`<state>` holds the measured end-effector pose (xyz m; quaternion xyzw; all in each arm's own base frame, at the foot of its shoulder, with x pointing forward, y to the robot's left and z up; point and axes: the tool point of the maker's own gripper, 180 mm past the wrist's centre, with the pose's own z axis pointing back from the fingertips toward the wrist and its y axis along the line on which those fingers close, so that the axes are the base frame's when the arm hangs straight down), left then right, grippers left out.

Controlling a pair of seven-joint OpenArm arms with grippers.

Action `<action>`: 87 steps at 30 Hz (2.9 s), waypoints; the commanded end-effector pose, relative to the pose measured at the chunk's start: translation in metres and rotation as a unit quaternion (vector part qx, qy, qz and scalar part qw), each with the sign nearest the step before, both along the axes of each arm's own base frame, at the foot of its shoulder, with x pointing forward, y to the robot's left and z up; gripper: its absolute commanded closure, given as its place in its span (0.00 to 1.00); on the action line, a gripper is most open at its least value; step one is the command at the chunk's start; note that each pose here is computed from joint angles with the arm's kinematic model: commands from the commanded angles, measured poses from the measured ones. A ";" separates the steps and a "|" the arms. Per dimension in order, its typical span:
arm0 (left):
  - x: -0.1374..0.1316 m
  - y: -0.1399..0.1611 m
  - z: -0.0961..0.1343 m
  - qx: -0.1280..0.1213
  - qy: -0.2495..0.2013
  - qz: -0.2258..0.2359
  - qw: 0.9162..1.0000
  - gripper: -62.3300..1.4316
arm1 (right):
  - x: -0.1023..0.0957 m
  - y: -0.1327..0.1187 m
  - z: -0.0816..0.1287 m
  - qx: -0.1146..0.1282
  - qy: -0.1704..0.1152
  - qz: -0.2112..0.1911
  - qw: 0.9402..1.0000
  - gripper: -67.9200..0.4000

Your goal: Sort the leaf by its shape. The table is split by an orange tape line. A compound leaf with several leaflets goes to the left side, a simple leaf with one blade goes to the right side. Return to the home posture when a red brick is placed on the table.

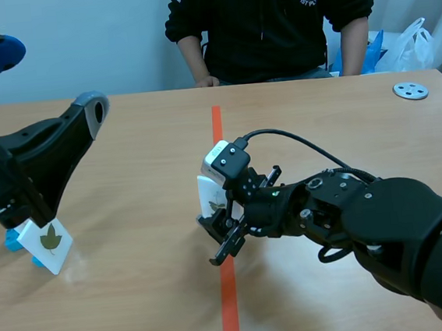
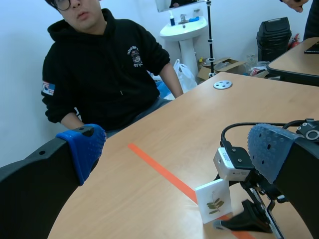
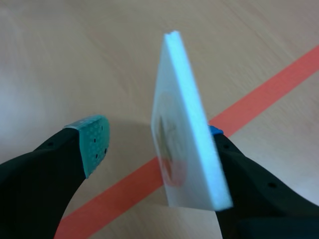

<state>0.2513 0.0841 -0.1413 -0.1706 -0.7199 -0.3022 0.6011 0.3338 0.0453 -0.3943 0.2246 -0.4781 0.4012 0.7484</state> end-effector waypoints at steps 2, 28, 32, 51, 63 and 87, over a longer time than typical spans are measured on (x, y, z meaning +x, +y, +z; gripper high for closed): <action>-0.002 -0.005 0.013 -0.011 -0.019 -0.010 1.000 0.02 | 0.008 0.001 0.012 0.013 -0.015 -0.003 1.000 0.66; -0.002 -0.005 0.013 -0.011 -0.019 -0.010 1.000 0.02 | 0.041 -0.033 0.025 0.019 -0.042 -0.087 0.995 0.90; -0.002 -0.005 0.013 -0.011 -0.019 -0.010 1.000 0.02 | 0.064 -0.072 0.035 0.031 -0.050 -0.157 0.986 0.90; -0.003 -0.005 0.011 -0.010 -0.016 -0.009 1.000 0.02 | 0.030 -0.307 0.013 0.030 -0.029 -0.470 0.882 0.90; -0.003 -0.005 0.011 -0.010 -0.014 -0.009 1.000 0.02 | 0.003 -0.335 0.003 0.031 -0.025 -0.509 0.860 0.88; -0.003 -0.005 0.011 -0.010 -0.014 -0.009 1.000 0.02 | 0.005 -0.370 0.101 0.000 -0.139 -0.504 0.853 0.25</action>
